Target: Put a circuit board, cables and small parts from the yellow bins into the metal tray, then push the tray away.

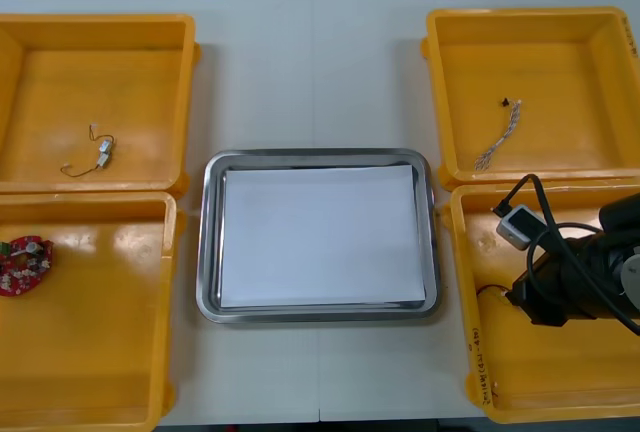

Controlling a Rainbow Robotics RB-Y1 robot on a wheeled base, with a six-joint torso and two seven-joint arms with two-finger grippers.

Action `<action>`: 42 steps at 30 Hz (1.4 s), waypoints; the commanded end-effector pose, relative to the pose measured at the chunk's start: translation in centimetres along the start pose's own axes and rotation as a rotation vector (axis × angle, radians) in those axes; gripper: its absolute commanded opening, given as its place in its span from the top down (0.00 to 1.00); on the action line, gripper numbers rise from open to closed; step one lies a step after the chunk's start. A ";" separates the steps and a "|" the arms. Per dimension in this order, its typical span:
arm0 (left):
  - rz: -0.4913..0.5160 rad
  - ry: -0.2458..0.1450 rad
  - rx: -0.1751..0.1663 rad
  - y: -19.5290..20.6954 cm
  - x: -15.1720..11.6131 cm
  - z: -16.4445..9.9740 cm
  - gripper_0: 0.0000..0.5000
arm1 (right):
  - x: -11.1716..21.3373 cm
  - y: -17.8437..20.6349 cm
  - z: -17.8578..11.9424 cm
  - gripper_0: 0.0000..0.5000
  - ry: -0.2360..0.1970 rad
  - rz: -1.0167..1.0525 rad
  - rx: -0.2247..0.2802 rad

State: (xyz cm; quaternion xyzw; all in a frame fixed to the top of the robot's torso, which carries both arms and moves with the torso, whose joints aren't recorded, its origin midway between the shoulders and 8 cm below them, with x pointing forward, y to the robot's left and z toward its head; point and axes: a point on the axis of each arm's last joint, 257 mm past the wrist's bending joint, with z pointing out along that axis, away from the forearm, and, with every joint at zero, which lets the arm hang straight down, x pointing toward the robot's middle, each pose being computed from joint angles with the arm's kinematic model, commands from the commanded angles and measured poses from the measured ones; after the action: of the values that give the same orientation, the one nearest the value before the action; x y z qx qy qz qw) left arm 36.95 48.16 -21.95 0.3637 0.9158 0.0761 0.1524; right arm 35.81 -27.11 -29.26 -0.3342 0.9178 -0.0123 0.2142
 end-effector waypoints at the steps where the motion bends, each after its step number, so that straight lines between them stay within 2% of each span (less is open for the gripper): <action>1: 0.042 0.047 0.043 -1.3 1.8 1.0 0.00 | 1.2 0.0 0.0 0.00 0.015 -0.006 0.032; 3: 0.096 0.049 0.061 -1.4 2.3 1.4 0.00 | 1.3 -0.1 0.0 0.00 0.018 -0.002 0.038; 4: 0.096 0.049 0.061 -1.4 2.3 1.4 0.00 | 1.3 -0.1 0.0 0.00 0.018 -0.002 0.038; 7: 0.191 0.039 0.065 -1.2 2.5 1.8 0.00 | 2.0 -0.1 0.8 0.00 0.030 0.014 0.028; 15: 0.322 0.028 0.081 -2.0 1.9 2.7 0.00 | 1.7 0.2 2.1 0.00 0.003 0.031 0.010; 19: 0.318 0.007 0.093 -2.7 1.3 3.3 0.00 | 2.1 0.4 2.3 0.00 0.014 0.032 0.004; 24: 0.315 0.001 0.104 -3.4 1.0 4.0 0.00 | 2.7 0.3 2.9 0.00 0.026 0.027 0.003; 42: 0.273 0.004 0.062 -1.9 1.8 5.5 0.00 | 3.7 0.4 3.5 0.00 0.046 0.053 -0.005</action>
State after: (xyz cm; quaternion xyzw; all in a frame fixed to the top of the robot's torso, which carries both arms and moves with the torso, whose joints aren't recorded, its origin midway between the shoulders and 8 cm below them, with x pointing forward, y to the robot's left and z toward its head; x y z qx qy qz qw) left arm 37.18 47.69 -26.54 0.4912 0.8575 0.0688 0.1366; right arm 35.41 -27.65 -33.20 -0.3203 0.9245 -0.0102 0.2063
